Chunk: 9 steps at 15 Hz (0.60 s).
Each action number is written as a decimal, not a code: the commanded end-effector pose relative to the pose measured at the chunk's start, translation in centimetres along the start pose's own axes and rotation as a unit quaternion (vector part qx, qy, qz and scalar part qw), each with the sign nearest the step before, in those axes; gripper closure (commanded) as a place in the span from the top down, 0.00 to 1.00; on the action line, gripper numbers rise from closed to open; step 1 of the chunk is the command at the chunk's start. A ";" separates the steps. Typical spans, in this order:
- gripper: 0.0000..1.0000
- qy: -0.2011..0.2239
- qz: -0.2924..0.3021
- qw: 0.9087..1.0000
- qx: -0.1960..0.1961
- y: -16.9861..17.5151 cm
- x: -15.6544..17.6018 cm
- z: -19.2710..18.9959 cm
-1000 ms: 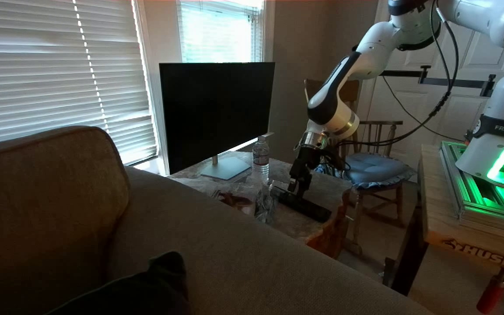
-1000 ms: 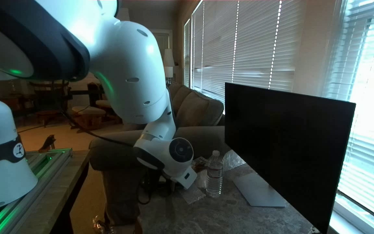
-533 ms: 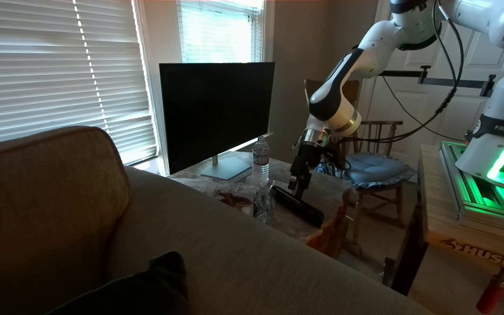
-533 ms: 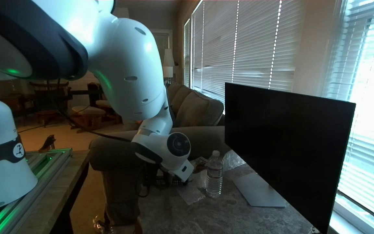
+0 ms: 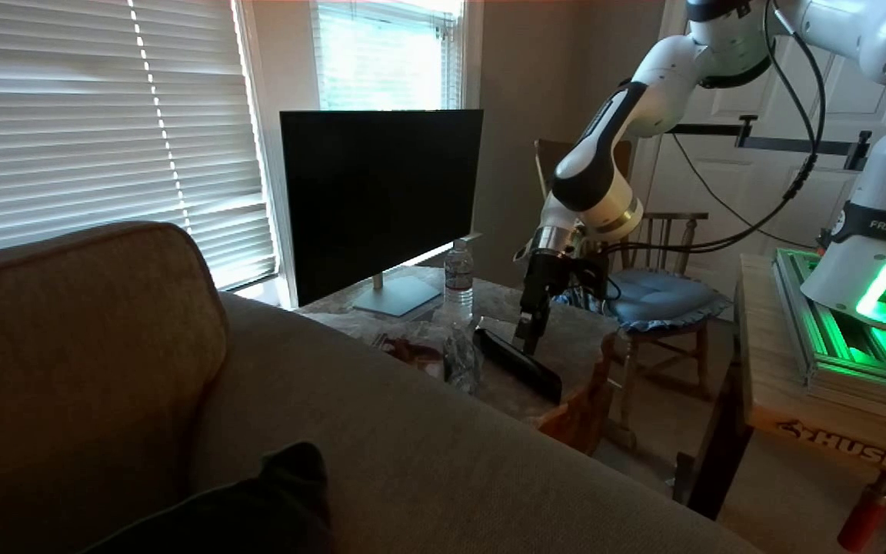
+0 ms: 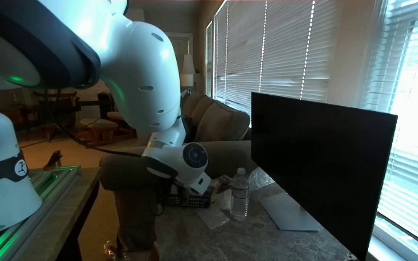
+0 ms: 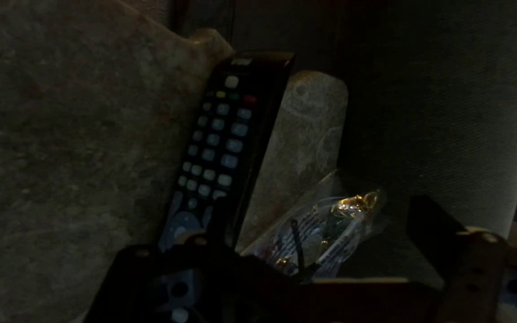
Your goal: Place the black remote control right side up.
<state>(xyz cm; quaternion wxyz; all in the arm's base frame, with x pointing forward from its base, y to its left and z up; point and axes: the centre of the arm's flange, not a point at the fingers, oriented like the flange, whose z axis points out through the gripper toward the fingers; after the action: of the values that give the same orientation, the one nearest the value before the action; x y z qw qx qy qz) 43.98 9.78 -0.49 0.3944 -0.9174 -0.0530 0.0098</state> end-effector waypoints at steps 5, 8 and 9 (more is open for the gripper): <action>1.00 -0.015 -0.075 0.997 0.000 -1.6 -0.3 1.0; 1.00 -0.014 -0.097 0.995 -0.006 -1.4 0.0 1.2; 1.00 -0.012 -0.102 0.995 -0.010 -1.4 0.1 1.2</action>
<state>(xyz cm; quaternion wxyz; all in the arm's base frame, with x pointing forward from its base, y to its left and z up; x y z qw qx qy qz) 43.73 11.26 0.09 0.3879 -0.9127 -0.1282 -0.0082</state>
